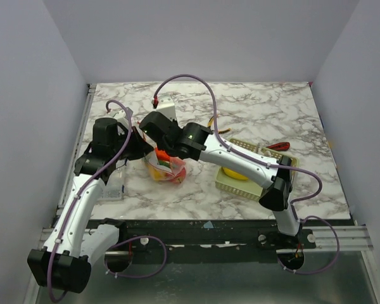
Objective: Place the food in the zip-top bag and seal the zipper
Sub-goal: Adjust the zipper food storage bag at the center of the board.
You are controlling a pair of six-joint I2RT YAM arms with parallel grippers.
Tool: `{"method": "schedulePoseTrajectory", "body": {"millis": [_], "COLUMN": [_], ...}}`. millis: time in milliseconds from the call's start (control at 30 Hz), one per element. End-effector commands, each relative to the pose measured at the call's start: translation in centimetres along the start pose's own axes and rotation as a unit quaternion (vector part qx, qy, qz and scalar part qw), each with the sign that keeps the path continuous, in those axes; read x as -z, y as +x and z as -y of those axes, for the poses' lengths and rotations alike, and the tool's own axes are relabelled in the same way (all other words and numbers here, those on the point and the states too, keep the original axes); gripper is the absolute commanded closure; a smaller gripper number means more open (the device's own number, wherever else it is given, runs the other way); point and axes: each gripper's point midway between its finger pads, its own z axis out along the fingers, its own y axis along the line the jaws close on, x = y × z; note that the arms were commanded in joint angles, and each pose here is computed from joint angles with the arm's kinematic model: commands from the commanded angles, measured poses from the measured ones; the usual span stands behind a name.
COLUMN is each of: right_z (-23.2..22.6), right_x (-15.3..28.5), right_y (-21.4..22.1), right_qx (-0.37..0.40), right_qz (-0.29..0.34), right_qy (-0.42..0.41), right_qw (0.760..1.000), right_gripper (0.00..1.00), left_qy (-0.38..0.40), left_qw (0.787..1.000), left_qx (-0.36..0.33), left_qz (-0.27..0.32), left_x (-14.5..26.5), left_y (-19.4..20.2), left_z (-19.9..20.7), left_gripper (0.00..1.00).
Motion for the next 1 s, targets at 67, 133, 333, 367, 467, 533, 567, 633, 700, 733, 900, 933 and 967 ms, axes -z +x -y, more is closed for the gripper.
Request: {"method": "schedulePoseTrajectory", "body": {"millis": [67,133,333,367,467,533,567,633,700,733,900,933,967], "right_z": [1.5,1.7,1.5,1.2,0.6,0.6,0.9,1.9,3.7,5.2,12.6,14.2,16.1], "right_x": [3.6,3.7,2.6,2.8,3.8,5.0,5.7,7.1,8.6,9.2,11.3,11.6,11.9], "right_y": [-3.2,-2.6,-0.2,-0.3,-0.9,-1.5,-1.8,-2.2,-2.5,-2.6,0.0,0.8,1.8], "right_qx": [-0.022,-0.027,-0.030,-0.032,-0.038,-0.046,-0.050,-0.054,-0.061,-0.067,-0.074,-0.078,-0.080], "right_qz": [0.038,0.042,0.029,0.026,0.015,0.013,0.014,0.016,0.026,0.035,0.060,0.064,0.068], "right_qy": [-0.022,-0.030,-0.052,-0.057,-0.080,-0.094,-0.097,-0.098,-0.084,-0.068,0.024,0.048,0.078], "right_qw": [0.999,0.998,0.998,0.998,0.996,0.994,0.994,0.994,0.994,0.995,0.995,0.994,0.991], "right_gripper": [1.00,1.00,0.99,0.95,0.77,0.63,0.55,0.36,0.27,0.22,0.07,0.05,0.03], "left_qy": [-0.039,-0.038,-0.021,-0.019,-0.010,-0.007,-0.007,-0.004,-0.003,-0.005,-0.006,-0.004,-0.002], "left_qw": [0.995,0.995,1.000,1.000,1.000,1.000,1.000,1.000,1.000,1.000,1.000,1.000,1.000], "left_qx": [0.002,0.003,0.017,0.017,0.010,0.002,-0.002,-0.009,-0.016,-0.019,-0.030,-0.031,-0.031], "left_qz": [0.087,0.089,0.011,0.001,-0.007,-0.001,0.004,0.008,0.005,0.002,-0.004,-0.004,-0.004], "left_x": [2.6,2.2,-0.6,-0.7,-0.8,-0.6,-0.5,-0.5,-0.6,-0.7,-1.1,-1.1,-1.1], "left_y": [-3.4,-3.2,-1.3,-1.2,-1.4,-1.8,-2.0,-2.3,-2.3,-2.2,-1.6,-1.5,-1.4], "left_z": [0.2,-0.1,-0.4,-0.4,0.1,0.3,0.4,0.5,0.5,0.3,-0.2,-0.2,-0.2], "left_gripper": [1.00,1.00,1.00,1.00,1.00,1.00,1.00,1.00,1.00,1.00,1.00,1.00,1.00]}}
